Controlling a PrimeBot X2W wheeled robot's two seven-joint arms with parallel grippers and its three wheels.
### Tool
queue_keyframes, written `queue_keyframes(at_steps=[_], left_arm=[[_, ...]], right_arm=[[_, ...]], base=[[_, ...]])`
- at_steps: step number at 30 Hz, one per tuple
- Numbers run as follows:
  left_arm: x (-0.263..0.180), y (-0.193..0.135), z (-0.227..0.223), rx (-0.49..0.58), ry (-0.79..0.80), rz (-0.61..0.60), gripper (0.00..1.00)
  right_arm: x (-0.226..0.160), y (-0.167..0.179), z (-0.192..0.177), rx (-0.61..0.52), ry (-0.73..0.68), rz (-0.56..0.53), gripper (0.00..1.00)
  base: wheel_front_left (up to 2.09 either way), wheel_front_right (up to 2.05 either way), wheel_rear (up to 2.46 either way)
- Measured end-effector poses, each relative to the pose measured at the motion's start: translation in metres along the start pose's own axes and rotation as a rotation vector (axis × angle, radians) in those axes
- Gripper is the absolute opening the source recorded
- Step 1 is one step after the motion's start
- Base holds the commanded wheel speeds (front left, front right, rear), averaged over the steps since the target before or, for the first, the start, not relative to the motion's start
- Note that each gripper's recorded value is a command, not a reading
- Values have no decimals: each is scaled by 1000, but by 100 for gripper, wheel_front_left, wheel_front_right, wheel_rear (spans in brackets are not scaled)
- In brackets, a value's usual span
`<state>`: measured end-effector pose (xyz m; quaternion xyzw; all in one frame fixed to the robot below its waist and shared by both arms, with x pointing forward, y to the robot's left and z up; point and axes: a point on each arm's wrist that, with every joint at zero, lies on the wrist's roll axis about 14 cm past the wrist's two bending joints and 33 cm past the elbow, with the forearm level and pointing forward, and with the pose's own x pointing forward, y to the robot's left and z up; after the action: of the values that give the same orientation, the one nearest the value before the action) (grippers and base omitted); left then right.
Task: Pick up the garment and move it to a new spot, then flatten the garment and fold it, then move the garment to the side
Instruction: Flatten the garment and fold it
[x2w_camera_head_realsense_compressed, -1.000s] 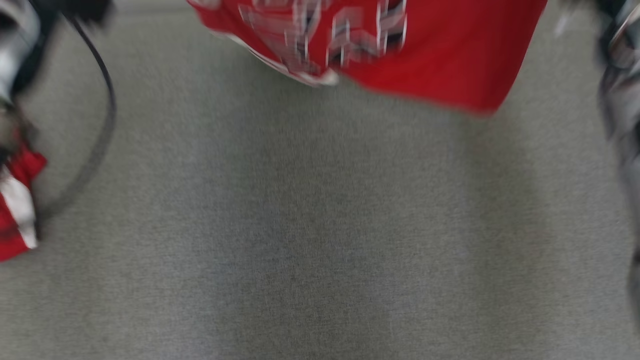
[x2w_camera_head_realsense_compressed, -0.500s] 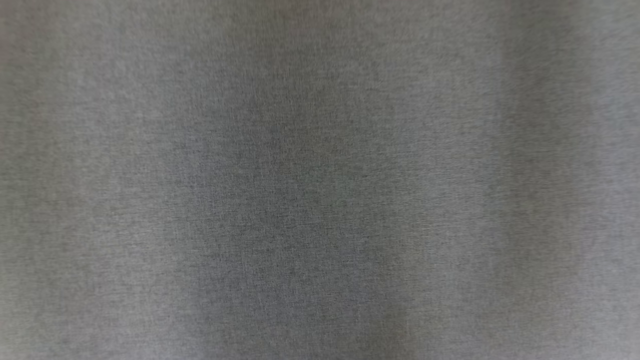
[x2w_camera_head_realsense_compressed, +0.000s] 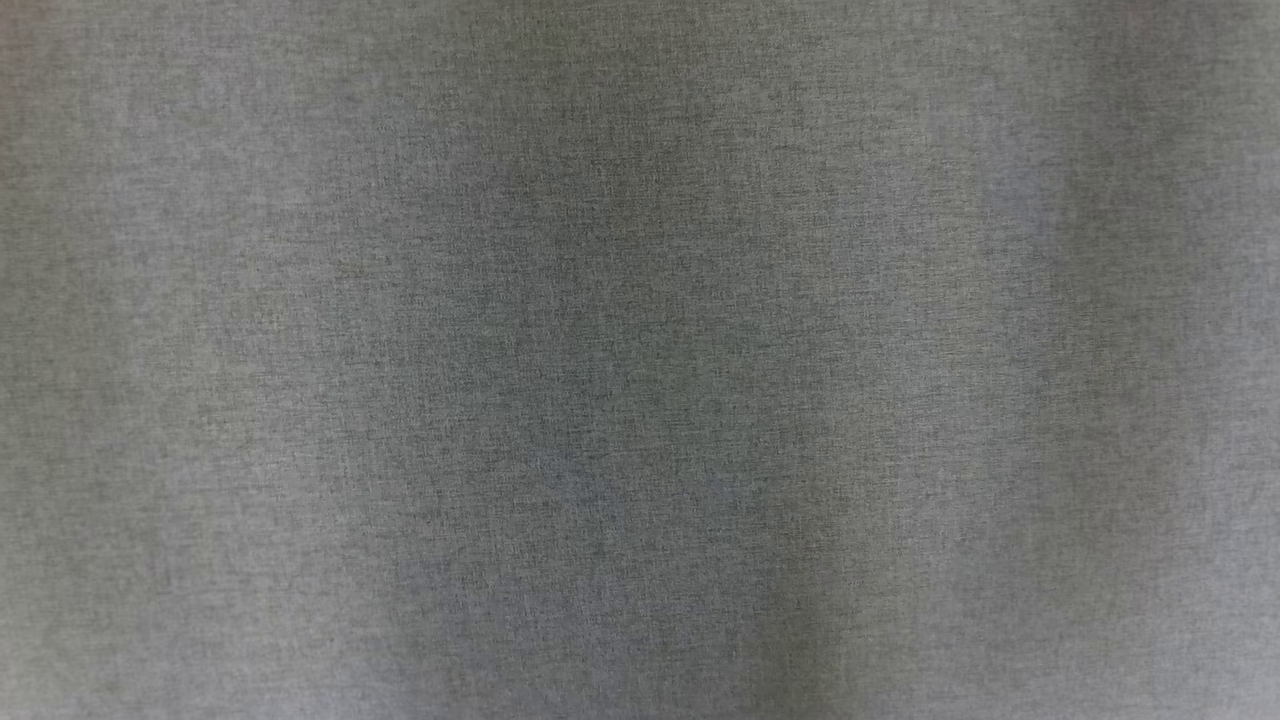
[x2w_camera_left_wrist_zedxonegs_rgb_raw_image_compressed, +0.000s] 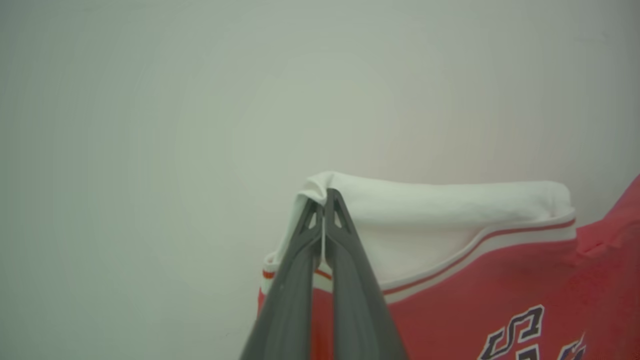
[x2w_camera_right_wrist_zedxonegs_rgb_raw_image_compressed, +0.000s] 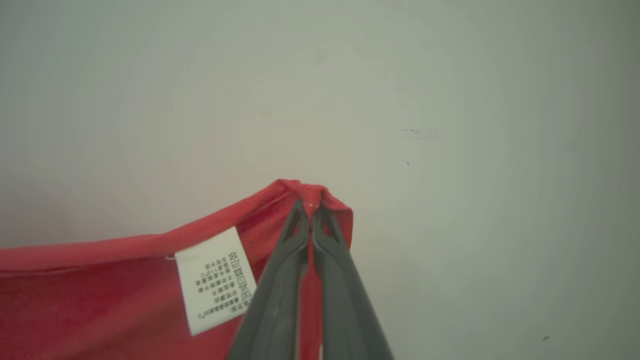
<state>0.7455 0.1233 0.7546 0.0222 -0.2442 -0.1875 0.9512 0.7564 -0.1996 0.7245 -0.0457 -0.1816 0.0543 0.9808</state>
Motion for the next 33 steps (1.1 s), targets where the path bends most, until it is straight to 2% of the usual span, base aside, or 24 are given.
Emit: queue_keyframes(at_steps=[15, 28, 33], left_arm=[[16, -6, 28, 11, -40, -2, 0], [25, -13, 25, -3, -33, -6, 0], [23, -14, 17, -25, -45, -8, 0]], right_arm=[[1, -12, 18, -32, -23, -39, 0], [2, -10, 13, -34, -21, -47, 0], [2, -5, 5, 1, -25, -45, 0]], base=[[0, 0, 0], [0, 0, 0], [0, 0, 0]])
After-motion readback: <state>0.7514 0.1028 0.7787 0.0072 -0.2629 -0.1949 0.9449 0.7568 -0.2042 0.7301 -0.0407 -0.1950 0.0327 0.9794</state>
